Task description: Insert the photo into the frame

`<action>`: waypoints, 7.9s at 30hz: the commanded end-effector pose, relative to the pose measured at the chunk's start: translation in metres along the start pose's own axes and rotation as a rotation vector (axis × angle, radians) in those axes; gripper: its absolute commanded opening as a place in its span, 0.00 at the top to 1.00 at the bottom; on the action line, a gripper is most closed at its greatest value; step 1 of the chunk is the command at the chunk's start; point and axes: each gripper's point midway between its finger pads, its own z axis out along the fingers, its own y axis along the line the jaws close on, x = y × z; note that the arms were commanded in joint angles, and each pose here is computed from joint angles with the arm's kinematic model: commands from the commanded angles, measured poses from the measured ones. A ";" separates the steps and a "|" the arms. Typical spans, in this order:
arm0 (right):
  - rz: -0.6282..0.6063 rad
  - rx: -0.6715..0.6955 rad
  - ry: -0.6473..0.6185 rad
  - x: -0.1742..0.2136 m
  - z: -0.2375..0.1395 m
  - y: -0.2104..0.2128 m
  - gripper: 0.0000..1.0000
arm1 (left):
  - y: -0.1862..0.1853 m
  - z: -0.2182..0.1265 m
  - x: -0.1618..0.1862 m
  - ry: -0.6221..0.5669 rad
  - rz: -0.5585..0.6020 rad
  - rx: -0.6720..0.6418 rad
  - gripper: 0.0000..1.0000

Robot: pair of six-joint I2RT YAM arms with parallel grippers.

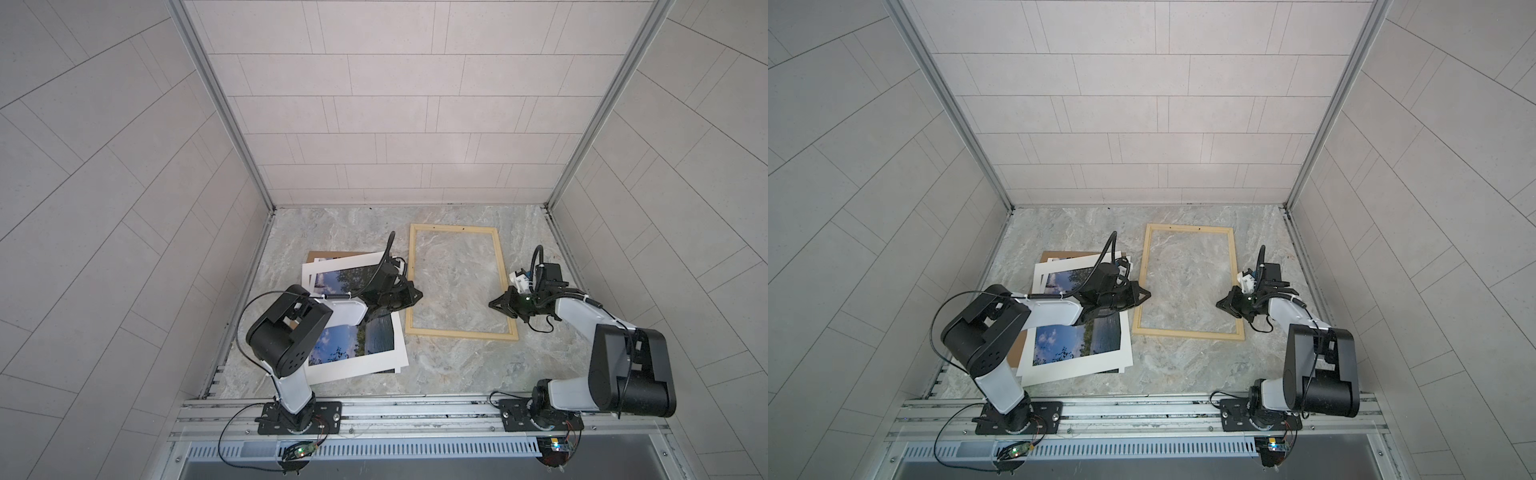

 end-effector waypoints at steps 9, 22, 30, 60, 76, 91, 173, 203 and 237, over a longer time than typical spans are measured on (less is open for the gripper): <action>0.009 -0.059 -0.044 -0.017 -0.005 0.011 1.00 | 0.012 0.008 0.011 0.038 -0.025 -0.024 0.98; -0.058 0.044 -0.063 -0.021 -0.007 0.005 1.00 | 0.020 0.014 0.014 0.044 -0.053 -0.030 0.92; -0.074 0.079 -0.080 -0.027 -0.007 0.003 1.00 | 0.018 0.011 0.014 0.040 -0.044 -0.032 0.85; -0.077 0.091 -0.095 -0.029 -0.012 0.004 1.00 | 0.017 0.022 0.030 0.141 -0.085 -0.005 0.96; -0.085 0.103 -0.088 -0.023 -0.014 0.002 1.00 | 0.015 0.028 0.030 0.148 -0.078 0.017 0.96; -0.085 0.108 -0.081 -0.021 -0.012 -0.002 1.00 | 0.013 0.028 0.018 0.103 -0.042 0.004 0.98; 0.004 0.157 -0.032 0.008 0.018 -0.050 0.30 | 0.031 0.003 0.016 0.171 -0.171 0.085 1.00; -0.062 0.007 -0.052 0.028 -0.028 0.010 0.24 | -0.043 -0.073 -0.020 0.020 -0.137 0.112 1.00; 0.141 -0.376 0.057 0.076 0.013 0.053 0.16 | -0.041 -0.130 -0.022 -0.097 -0.290 0.167 1.00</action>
